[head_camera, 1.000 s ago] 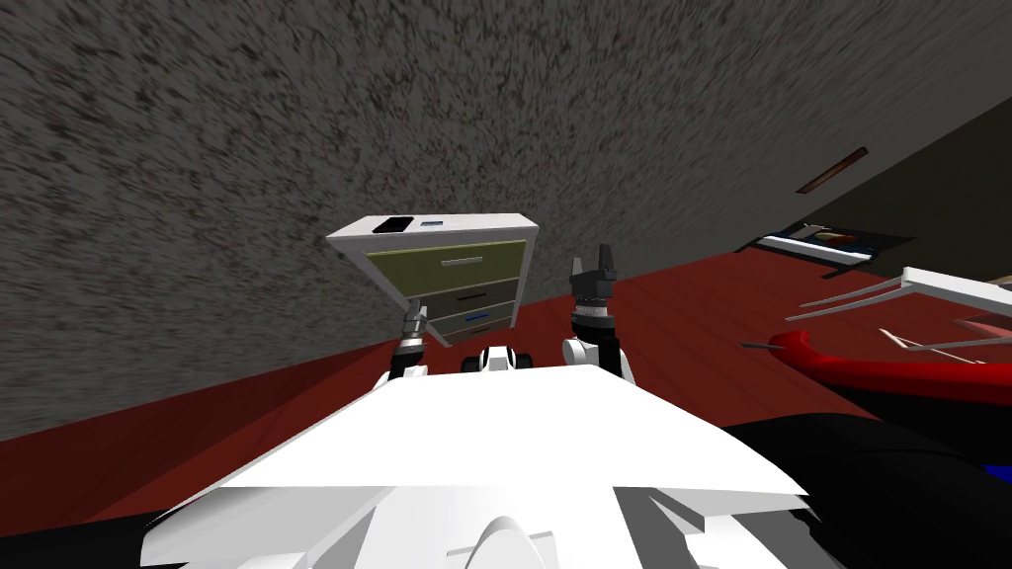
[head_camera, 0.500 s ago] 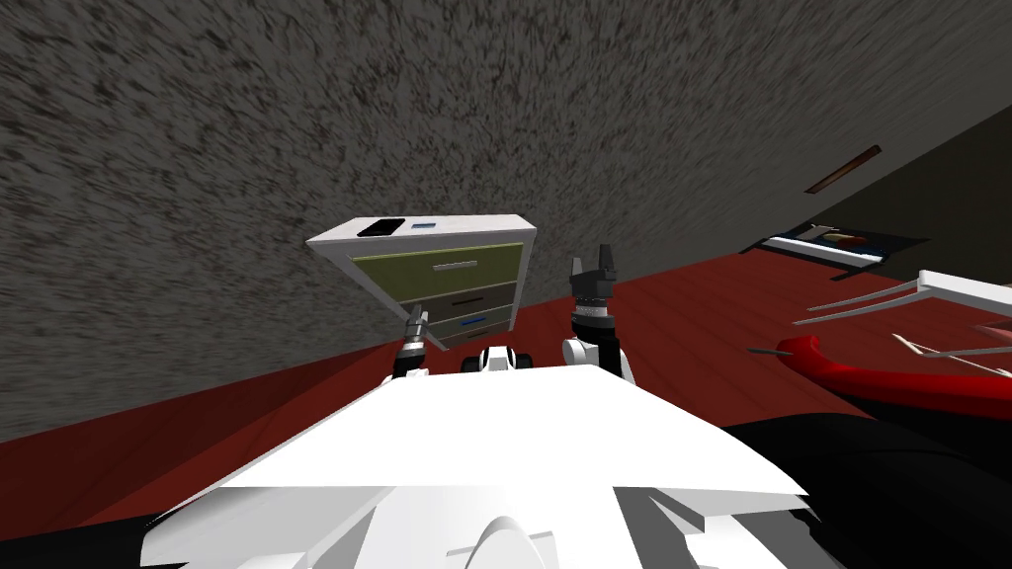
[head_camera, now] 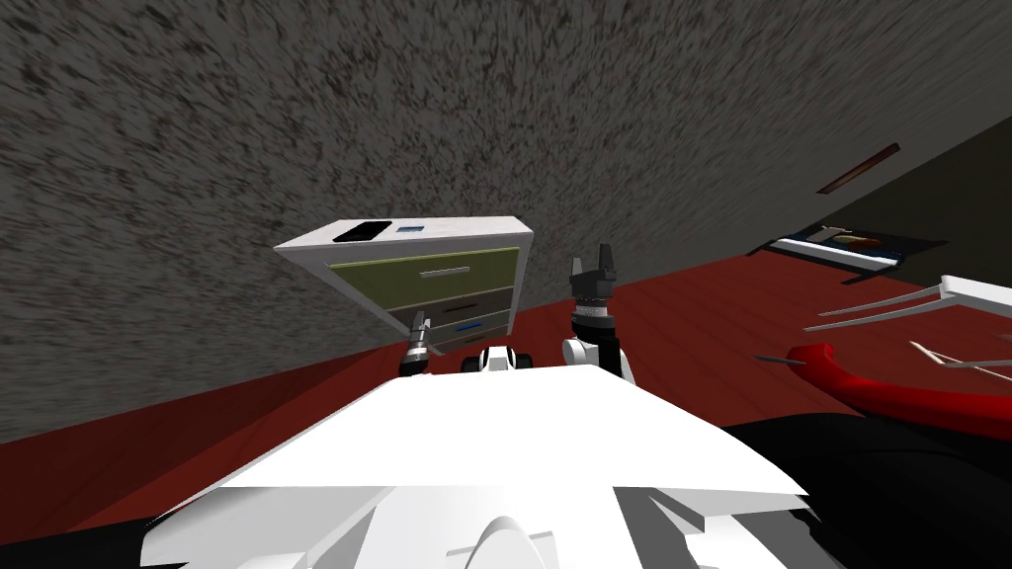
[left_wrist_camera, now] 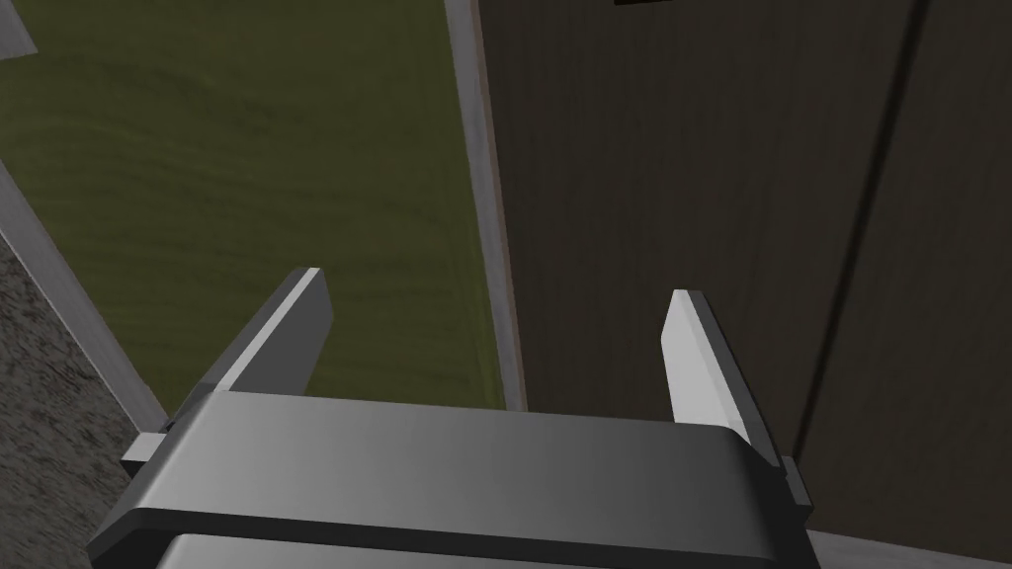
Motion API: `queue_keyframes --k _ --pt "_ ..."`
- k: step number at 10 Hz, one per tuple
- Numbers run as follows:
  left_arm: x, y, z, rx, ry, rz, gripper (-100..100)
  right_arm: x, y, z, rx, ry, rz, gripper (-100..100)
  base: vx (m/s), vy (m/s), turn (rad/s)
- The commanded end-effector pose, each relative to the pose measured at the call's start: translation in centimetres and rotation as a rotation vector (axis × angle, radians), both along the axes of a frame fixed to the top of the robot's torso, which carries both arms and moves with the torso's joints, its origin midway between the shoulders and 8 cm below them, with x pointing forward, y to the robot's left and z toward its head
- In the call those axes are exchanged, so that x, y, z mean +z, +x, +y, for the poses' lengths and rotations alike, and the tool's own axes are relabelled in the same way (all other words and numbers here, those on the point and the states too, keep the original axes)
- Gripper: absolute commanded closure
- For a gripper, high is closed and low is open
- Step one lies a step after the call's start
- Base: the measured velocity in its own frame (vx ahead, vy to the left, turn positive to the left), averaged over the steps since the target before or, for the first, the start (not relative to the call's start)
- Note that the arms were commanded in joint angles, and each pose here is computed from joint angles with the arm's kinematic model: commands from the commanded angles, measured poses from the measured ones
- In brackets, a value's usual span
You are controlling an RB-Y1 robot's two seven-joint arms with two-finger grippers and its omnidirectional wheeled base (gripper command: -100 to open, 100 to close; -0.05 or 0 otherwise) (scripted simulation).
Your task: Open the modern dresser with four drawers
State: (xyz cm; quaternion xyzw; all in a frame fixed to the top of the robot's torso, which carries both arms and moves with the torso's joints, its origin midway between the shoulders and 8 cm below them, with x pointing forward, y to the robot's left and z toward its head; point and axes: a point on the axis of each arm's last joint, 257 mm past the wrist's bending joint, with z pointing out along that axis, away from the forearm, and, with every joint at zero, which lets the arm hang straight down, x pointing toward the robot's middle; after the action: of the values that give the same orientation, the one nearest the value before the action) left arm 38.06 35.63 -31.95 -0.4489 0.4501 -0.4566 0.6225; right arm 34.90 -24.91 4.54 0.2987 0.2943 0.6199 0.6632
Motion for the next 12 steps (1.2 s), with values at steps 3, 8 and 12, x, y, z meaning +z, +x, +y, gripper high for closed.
queue_keyframes --k 3,8,12 --pt "-3.9 -1.0 -1.2 0.034 -0.076 0.054 -100 0.0 0.0 0.0 0.000 0.000 0.000 0 0.078 -0.053 0.014" --pt "-5.6 -1.3 -3.2 0.054 -0.147 0.073 -100 0.0 0.0 0.0 0.000 0.000 0.000 0 0.034 -0.028 0.007" --pt "-5.6 -1.2 -3.3 0.054 -0.149 0.073 100 0.0 0.0 0.0 0.000 0.000 0.000 0 0.019 -0.001 0.002"
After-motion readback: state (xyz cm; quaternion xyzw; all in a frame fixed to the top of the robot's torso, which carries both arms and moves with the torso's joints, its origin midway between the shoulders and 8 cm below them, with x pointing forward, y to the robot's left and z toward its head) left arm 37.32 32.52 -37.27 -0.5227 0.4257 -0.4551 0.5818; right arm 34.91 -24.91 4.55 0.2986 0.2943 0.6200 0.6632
